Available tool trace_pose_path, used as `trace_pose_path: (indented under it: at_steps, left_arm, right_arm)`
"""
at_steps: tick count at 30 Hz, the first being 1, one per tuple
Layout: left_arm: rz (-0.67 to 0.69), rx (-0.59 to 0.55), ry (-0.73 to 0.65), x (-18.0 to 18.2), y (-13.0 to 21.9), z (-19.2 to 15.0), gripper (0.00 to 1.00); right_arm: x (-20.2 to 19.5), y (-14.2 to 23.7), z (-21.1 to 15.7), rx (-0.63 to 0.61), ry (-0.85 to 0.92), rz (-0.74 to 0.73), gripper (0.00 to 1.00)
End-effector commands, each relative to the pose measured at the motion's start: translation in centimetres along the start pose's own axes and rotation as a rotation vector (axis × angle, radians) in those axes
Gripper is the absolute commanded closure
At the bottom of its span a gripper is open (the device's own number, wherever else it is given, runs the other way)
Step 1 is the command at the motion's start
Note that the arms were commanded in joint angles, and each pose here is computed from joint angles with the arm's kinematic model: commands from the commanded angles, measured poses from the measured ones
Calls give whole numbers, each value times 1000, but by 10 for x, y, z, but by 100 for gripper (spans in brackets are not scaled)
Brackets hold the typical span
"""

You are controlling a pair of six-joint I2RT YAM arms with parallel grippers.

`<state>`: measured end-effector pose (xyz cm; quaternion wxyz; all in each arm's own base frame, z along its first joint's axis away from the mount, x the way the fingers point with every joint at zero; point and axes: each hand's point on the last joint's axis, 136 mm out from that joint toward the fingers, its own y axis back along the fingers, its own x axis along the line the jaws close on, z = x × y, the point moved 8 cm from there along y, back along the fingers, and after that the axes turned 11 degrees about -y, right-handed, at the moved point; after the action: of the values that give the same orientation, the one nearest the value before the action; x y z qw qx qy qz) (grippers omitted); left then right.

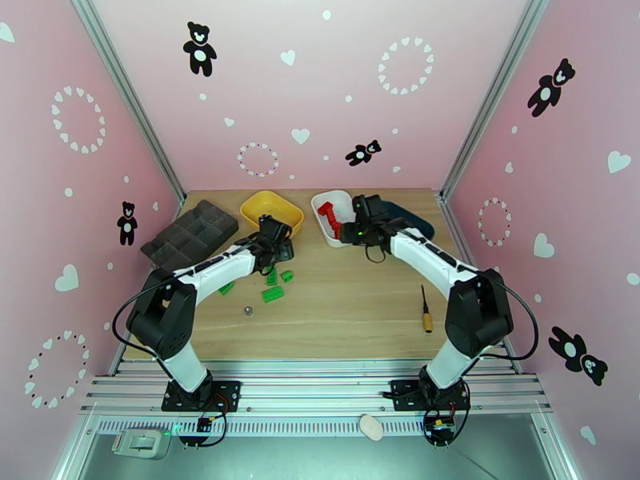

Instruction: Sort the legos into containers by color

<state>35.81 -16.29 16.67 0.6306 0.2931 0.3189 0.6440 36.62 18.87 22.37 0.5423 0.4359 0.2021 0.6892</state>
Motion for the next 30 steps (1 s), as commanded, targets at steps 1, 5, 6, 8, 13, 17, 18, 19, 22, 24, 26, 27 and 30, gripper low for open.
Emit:
trace_pose_path:
  at_steps: [1,5,6,8,13,17,18,19,22,24,26,27,30]
  left_arm:
    - [54,21,-35,13,-7,2,25]
    - [70,49,-78,13,-19,2,25]
    - [73,57,-90,12,-22,2,25]
    - [82,69,-107,10,-29,1,24]
    - [121,83,-134,10,-43,4,23]
    - [145,94,-153,13,-51,9,21]
    - [148,96,-161,14,-52,11,21]
    - [153,98,-169,14,-54,12,20]
    - [165,110,-200,12,-60,16,20]
    - [159,116,-211,11,-65,19,20]
    - [151,129,-217,11,-71,20,20]
    - [147,134,-220,11,-74,20,20]
    - [139,147,-233,10,-83,20,20]
  right_arm:
    - [10,2,-6,-6,0,24,49]
    - [16,3,-10,-3,4,38,50]
    - [16,4,-10,-3,3,40,50]
    - [17,7,-11,-4,1,51,50]
    - [23,9,-19,8,12,70,51]
    - [25,9,-24,19,11,80,51]
    - [23,9,-25,18,7,80,51]
    - [23,9,-26,18,5,80,51]
    - [24,11,-25,14,2,83,51]
    - [25,13,-24,9,3,86,51]
    - [25,15,-23,5,4,85,51]
    - [25,16,-22,2,4,82,51]
    - [25,17,-22,3,5,81,51]
